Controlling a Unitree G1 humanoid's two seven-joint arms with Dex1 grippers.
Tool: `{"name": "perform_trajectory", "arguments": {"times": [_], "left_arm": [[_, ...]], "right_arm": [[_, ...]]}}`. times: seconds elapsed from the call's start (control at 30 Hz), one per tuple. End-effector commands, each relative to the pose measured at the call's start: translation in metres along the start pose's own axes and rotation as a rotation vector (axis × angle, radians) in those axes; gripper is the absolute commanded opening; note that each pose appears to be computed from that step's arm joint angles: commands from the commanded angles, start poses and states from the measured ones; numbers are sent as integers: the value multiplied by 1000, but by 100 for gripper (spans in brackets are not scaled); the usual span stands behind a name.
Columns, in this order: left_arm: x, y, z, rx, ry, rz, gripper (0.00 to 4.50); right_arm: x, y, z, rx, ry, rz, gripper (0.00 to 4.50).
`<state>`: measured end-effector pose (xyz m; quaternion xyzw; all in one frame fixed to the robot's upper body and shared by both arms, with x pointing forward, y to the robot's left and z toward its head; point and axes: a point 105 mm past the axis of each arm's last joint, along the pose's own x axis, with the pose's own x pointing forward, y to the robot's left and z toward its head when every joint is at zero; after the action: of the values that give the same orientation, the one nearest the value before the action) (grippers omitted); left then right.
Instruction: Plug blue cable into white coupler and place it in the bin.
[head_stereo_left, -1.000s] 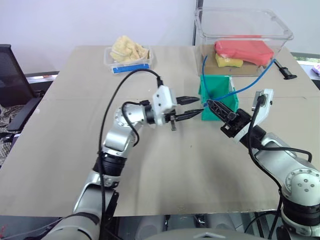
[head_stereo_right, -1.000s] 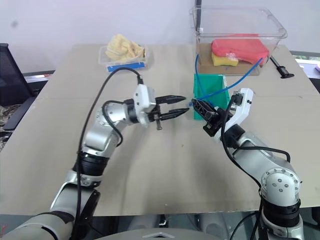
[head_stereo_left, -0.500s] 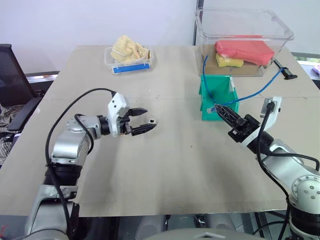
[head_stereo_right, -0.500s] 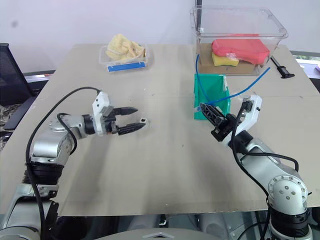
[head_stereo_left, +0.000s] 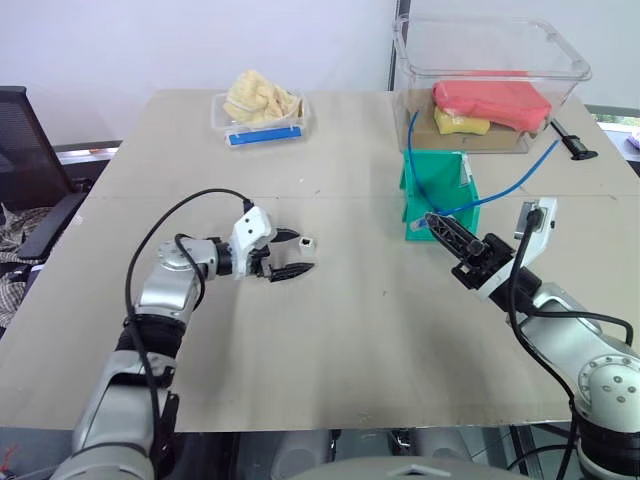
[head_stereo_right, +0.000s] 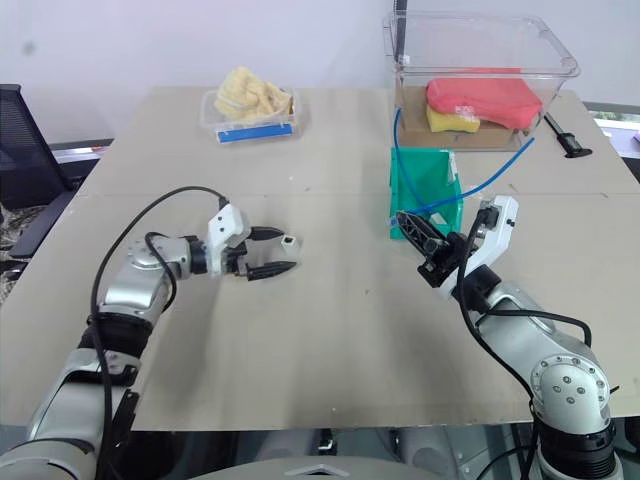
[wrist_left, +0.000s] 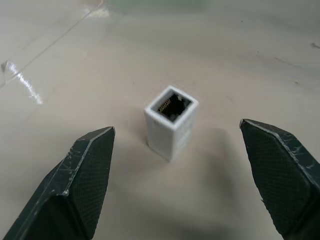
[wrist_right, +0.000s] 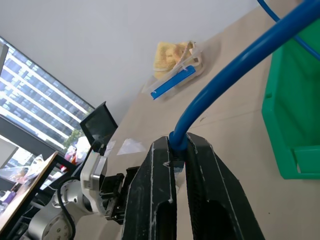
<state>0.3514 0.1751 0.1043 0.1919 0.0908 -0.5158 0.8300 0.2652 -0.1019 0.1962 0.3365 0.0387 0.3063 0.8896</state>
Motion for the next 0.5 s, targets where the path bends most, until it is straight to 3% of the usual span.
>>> {"name": "perform_trajectory", "arguments": {"times": [0.03, 0.13, 0.2, 0.23, 0.33, 0.5], "left_arm": [[6, 9, 10, 67, -18, -5, 409], [9, 10, 7, 83, -7, -25, 338], [9, 8, 3, 89, 8, -45, 256], [10, 7, 2, 86, 8, -56, 183], [10, 5, 1, 77, 4, -82, 61], [11, 2, 11, 36, -43, -108, 40]], "right_arm": [[-4, 13, 8, -30, -41, 32, 0], [-5, 13, 9, -33, -45, 27, 0], [-7, 13, 9, -37, -44, 23, 0], [-7, 13, 9, -38, -44, 21, 0], [-8, 12, 8, -44, -41, 15, 0], [-8, 12, 10, -87, -39, 20, 0]]}}
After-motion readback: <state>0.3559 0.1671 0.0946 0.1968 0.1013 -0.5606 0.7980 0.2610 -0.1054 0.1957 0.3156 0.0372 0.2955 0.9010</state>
